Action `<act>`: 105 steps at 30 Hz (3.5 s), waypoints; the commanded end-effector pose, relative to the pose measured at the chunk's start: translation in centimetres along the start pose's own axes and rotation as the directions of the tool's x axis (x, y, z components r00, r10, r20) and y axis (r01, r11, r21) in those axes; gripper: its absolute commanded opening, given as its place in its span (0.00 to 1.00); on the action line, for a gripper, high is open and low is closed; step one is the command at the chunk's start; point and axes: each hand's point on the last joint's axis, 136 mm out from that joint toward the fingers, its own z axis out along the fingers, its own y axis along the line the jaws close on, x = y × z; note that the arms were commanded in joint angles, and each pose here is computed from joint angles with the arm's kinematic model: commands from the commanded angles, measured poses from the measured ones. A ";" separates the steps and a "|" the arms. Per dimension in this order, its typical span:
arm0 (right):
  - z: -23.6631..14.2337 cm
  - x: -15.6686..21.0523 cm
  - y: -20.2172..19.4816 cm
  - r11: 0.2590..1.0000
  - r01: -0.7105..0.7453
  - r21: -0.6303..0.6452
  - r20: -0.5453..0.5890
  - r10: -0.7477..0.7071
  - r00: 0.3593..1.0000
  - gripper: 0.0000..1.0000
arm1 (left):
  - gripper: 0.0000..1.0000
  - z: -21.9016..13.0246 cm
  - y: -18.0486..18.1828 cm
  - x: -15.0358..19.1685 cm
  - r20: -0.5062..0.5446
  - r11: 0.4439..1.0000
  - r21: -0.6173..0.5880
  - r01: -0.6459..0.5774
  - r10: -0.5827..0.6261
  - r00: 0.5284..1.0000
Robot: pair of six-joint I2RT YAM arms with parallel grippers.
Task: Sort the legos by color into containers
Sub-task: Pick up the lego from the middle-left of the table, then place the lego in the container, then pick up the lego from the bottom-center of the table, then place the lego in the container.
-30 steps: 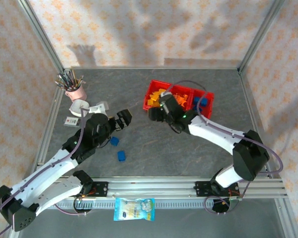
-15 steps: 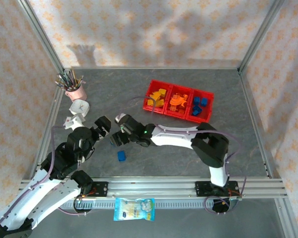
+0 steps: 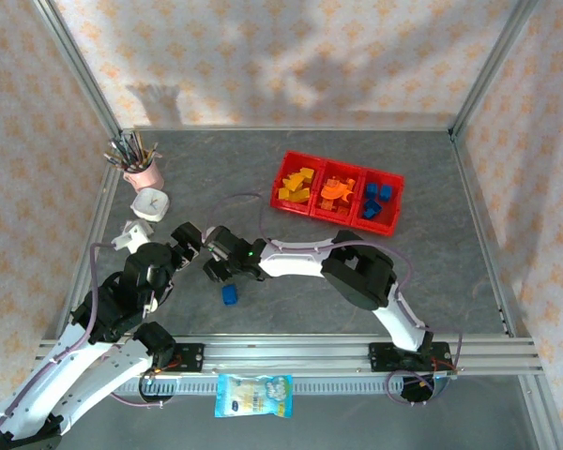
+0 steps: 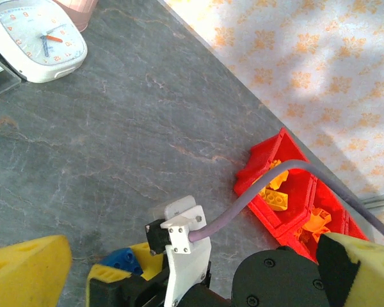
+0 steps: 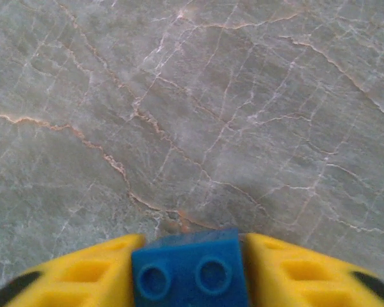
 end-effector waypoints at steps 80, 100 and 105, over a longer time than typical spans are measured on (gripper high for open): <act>-3.3 7.6 2.0 0.936 -0.282 0.211 -0.146 0.315 0.938 0.54 | 0.99 -0.8 1.0 -0.4 -0.041 0.994 -0.080 -0.067 0.064 0.997; -20.3 4.4 -21.0 0.643 -0.633 0.432 0.316 0.549 0.774 0.27 | 0.99 4.6 -8.8 2.7 -0.134 0.960 0.217 -0.174 0.206 0.969; -23.9 6.5 -30.8 0.481 -0.712 0.511 0.420 0.582 0.696 0.28 | 0.99 7.4 -11.7 3.7 -0.126 0.943 0.278 -0.183 0.225 0.966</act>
